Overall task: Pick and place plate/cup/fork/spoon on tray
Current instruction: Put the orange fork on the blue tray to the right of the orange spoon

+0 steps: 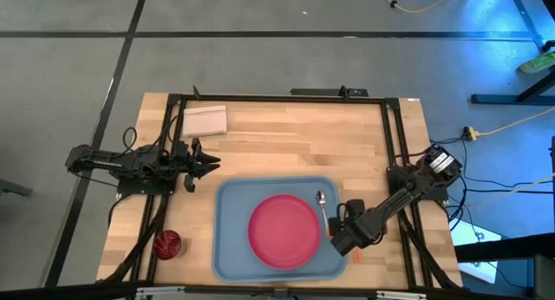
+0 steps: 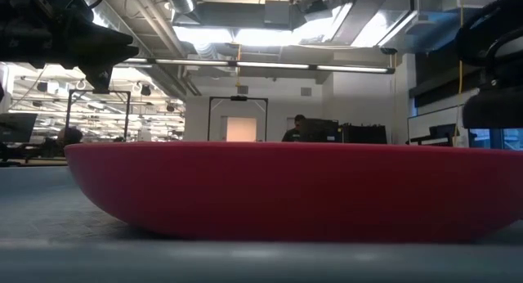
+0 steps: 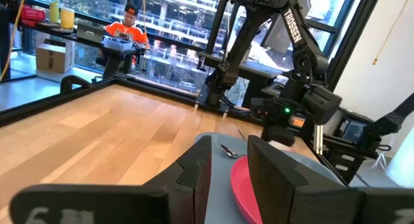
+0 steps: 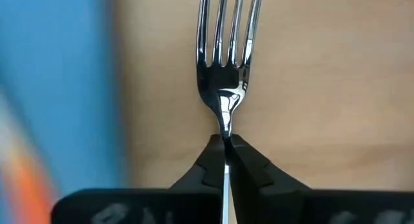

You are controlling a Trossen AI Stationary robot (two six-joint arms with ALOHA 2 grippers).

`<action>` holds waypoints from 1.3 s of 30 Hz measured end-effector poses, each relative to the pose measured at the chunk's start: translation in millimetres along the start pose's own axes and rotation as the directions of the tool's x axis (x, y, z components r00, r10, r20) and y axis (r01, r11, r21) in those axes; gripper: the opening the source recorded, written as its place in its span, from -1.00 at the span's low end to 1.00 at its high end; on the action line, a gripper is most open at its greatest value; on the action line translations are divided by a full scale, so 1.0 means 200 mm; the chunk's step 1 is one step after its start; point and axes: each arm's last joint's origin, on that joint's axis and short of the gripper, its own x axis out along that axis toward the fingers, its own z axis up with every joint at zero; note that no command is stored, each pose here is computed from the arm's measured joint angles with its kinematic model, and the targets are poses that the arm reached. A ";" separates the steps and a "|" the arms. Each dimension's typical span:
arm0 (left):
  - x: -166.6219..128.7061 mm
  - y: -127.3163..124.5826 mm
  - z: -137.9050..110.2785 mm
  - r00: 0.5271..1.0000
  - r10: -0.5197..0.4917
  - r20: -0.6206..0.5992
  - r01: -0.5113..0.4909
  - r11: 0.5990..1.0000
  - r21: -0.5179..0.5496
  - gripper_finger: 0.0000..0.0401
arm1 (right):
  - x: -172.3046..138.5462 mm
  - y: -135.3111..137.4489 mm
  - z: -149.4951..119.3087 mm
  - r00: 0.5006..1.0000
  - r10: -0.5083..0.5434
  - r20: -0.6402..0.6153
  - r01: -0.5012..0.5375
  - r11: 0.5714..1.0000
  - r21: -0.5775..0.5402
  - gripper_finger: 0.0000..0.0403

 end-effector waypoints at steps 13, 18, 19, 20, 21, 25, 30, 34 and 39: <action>0.00 0.00 0.00 1.000 0.000 -0.002 0.000 1.000 0.000 -0.53 | -0.27 0.04 0.07 0.973 0.179 0.144 -0.170 0.982 -0.077 -0.96; 0.00 0.00 0.00 1.000 0.001 -0.002 -0.001 1.000 0.000 -0.53 | -0.31 0.13 0.12 0.953 0.264 0.152 -0.245 0.960 -0.133 -0.94; 0.00 0.00 0.00 1.000 0.001 -0.003 -0.001 1.000 0.000 -0.53 | -0.30 0.14 0.14 0.952 0.267 0.148 -0.248 0.959 -0.136 -0.94; 0.00 0.00 0.00 1.000 0.001 -0.003 -0.001 1.000 0.000 -0.53 | -0.30 0.16 0.15 0.952 0.270 0.146 -0.250 0.958 -0.142 -0.94; 0.00 0.00 0.00 1.000 0.001 -0.003 -0.001 1.000 0.000 -0.53 | -0.30 0.17 0.17 0.952 0.268 0.146 -0.246 0.957 -0.151 -0.94; 0.00 0.00 0.00 1.000 0.001 -0.003 -0.001 1.000 0.000 -0.53 | -0.29 0.22 0.22 0.956 0.260 0.139 -0.237 0.958 -0.164 -0.94; 0.00 0.00 0.00 1.000 0.001 -0.004 -0.001 1.000 0.000 -0.53 | -0.26 0.25 0.26 0.963 0.237 0.131 -0.214 0.962 -0.168 -0.94; 0.00 0.00 0.00 1.000 0.001 -0.005 -0.001 1.000 0.001 -0.53 | -0.22 0.28 0.24 0.966 0.223 0.129 -0.200 0.965 -0.169 -0.94; 0.00 0.00 0.00 1.000 0.001 -0.007 -0.001 1.000 0.001 -0.53 | -0.19 0.29 0.23 0.967 0.217 0.133 -0.193 0.966 -0.172 -0.93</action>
